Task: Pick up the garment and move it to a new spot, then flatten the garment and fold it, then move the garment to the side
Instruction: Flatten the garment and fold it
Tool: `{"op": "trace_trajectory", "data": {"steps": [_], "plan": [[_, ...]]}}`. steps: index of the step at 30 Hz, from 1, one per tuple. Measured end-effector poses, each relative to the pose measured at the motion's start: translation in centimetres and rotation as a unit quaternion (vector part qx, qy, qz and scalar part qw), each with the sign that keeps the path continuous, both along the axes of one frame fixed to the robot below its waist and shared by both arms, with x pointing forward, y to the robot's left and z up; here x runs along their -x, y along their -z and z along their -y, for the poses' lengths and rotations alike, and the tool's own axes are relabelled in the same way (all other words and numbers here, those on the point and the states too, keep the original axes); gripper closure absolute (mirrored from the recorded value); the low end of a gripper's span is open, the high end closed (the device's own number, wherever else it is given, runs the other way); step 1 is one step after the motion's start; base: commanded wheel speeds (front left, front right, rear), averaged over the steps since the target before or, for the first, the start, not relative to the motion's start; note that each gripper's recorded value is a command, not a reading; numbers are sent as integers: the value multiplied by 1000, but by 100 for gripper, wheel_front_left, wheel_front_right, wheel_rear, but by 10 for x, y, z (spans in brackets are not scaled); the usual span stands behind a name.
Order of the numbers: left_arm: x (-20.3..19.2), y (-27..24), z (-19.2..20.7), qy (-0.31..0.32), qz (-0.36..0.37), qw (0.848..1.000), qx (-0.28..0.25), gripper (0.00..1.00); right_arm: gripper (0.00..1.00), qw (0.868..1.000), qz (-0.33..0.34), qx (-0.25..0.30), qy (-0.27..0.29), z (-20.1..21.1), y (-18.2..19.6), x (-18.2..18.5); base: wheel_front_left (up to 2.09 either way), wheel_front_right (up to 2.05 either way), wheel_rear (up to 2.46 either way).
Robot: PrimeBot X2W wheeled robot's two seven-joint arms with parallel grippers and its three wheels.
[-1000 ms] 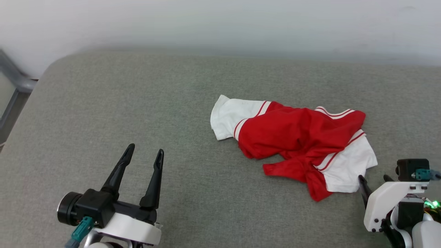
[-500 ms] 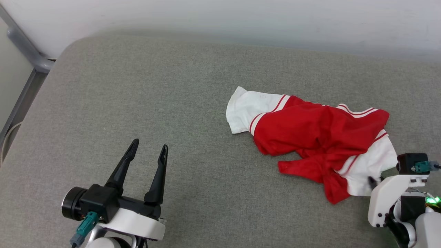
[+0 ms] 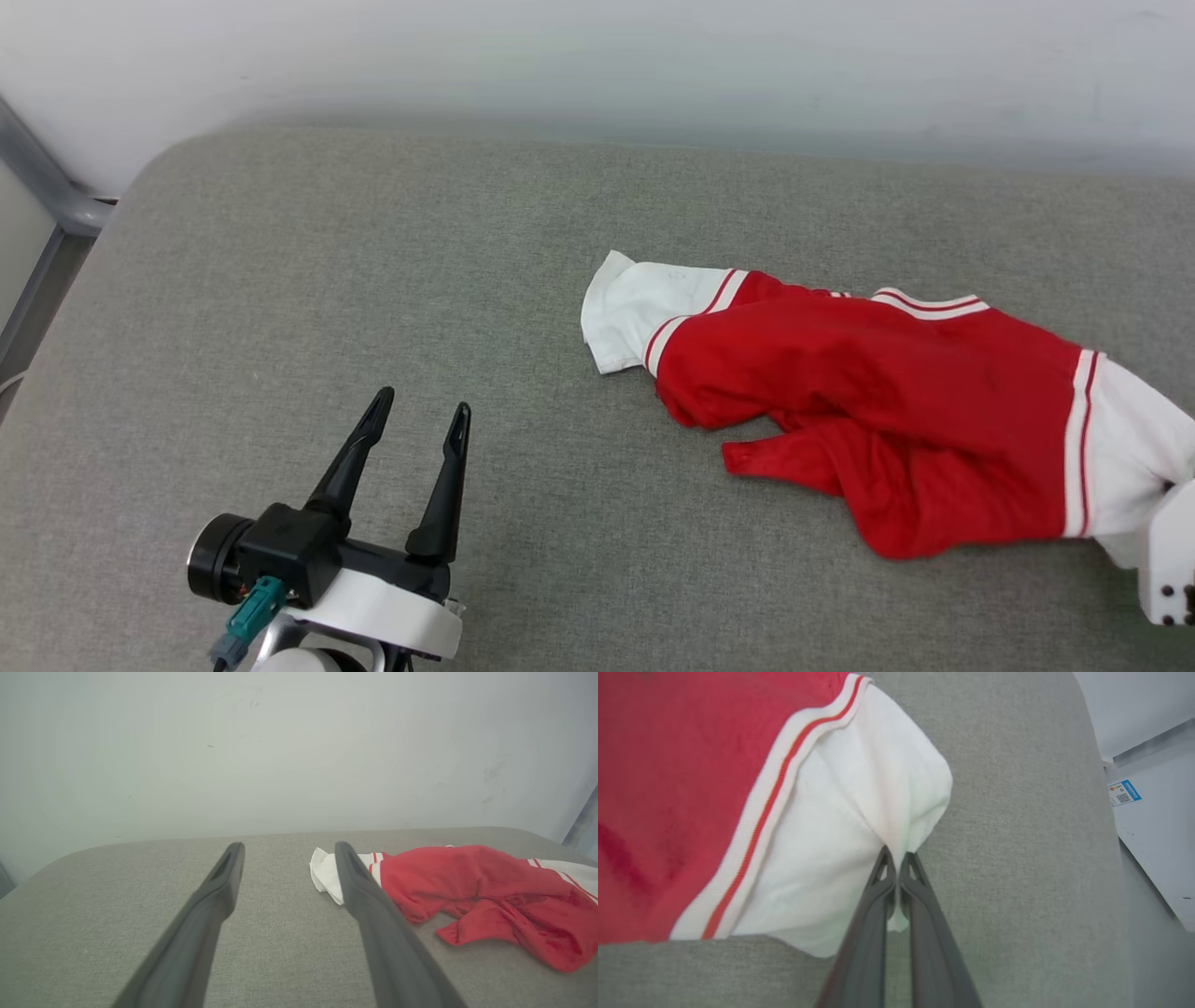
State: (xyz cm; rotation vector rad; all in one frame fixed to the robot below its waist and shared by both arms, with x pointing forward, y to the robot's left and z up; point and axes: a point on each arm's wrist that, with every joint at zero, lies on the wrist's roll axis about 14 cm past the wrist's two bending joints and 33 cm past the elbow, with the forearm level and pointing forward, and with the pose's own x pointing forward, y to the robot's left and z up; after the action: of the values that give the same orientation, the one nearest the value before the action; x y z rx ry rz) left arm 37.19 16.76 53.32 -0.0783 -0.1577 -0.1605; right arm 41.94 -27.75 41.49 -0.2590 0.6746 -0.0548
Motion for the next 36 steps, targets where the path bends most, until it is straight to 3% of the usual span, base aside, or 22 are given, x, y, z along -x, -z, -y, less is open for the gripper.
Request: {"op": "trace_trajectory", "data": {"steps": [1,2,3,7,12,21,26,36], "plan": [[0,0,1,1,0,1000,0,0,100,1000,-7,10,3,6,2,3,0,0,0],[0,0,2,3,0,1000,0,0,60,1000,-10,19,5,12,3,4,0,0,0],[0,0,2,4,0,1000,0,0,0,1000,-5,26,8,17,2,5,0,0,0],[0,-1,4,8,2,1000,1,0,0,998,53,-12,34,15,-4,2,0,0,0],[1,-5,5,10,7,1000,7,0,0,987,154,-31,20,2,-38,-9,0,0,0],[1,-5,18,31,7,999,23,0,0,938,328,-111,5,-37,-103,-1,0,0,0],[-17,6,34,68,-22,997,26,0,0,921,366,-133,-4,-50,-120,4,0,0,0],[-107,17,63,164,-154,973,-43,0,0,919,374,-124,25,-33,-116,2,0,0,0]]}}
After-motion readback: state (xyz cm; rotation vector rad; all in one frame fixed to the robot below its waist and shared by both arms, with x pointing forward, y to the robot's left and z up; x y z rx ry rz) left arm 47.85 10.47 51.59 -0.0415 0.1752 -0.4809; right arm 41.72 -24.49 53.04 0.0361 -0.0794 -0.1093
